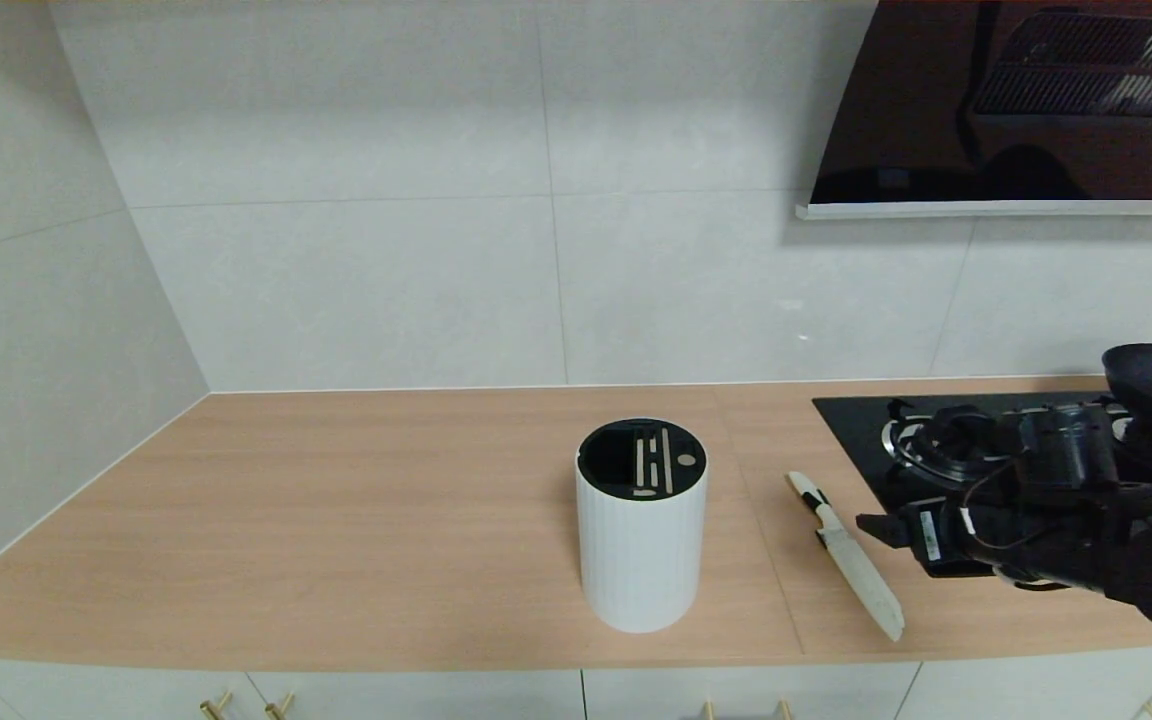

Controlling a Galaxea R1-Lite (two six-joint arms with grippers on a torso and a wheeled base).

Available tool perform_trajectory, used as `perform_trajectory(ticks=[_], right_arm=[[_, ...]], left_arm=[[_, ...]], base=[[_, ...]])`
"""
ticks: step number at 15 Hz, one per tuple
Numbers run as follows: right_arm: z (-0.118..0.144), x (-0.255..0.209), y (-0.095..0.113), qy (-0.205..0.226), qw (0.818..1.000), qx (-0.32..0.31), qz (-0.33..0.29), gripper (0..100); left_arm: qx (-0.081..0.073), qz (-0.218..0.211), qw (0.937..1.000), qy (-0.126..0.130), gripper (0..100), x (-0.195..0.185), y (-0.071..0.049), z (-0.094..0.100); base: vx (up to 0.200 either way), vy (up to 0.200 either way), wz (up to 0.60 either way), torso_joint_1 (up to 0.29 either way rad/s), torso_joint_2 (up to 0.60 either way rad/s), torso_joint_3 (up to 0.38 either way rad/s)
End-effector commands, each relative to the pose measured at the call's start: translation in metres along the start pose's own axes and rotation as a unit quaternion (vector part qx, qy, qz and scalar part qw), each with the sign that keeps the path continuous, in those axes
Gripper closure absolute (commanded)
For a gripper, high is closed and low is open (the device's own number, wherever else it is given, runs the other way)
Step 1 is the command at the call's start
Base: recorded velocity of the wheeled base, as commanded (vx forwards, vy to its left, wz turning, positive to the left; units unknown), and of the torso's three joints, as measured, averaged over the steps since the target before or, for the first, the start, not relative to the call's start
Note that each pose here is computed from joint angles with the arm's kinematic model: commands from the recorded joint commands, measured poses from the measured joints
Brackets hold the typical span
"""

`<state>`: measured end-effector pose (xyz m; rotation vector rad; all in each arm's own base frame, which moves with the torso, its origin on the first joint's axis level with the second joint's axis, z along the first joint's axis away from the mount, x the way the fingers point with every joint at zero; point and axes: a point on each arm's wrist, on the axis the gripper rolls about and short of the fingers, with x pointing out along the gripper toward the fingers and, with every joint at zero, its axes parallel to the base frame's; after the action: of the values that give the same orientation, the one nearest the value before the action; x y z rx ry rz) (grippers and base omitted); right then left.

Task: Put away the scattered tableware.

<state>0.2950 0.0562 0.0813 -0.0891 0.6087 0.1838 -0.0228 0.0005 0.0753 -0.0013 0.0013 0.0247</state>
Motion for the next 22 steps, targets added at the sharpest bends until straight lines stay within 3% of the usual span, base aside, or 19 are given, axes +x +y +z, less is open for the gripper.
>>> perform_trajectory(ticks=[1, 9, 22], right_arm=[[-0.02, 0.05, 0.008, 0.037, 0.999, -0.007, 0.002, 0], [-0.057, 0.117, 0.012, 0.026, 0.999, -0.006, -0.025, 0], [-0.058, 0.152, 0.005, -0.006, 0.998, 0.013, -0.055, 0]], left_arm=[[0.0, 0.001, 1.0, 0.0, 0, 0.0, 0.0, 0.0], [0.003, 0.001, 1.0, 0.0, 0, 0.0, 0.0, 0.0], [0.003, 0.0, 1.0, 0.0, 0, 0.0, 0.0, 0.0]], base=[[0.0, 0.0, 0.0, 0.0, 0.0, 0.0], [0.0, 0.0, 0.0, 0.0, 0.0, 0.0], [0.0, 0.0, 0.0, 0.0, 0.0, 0.0]])
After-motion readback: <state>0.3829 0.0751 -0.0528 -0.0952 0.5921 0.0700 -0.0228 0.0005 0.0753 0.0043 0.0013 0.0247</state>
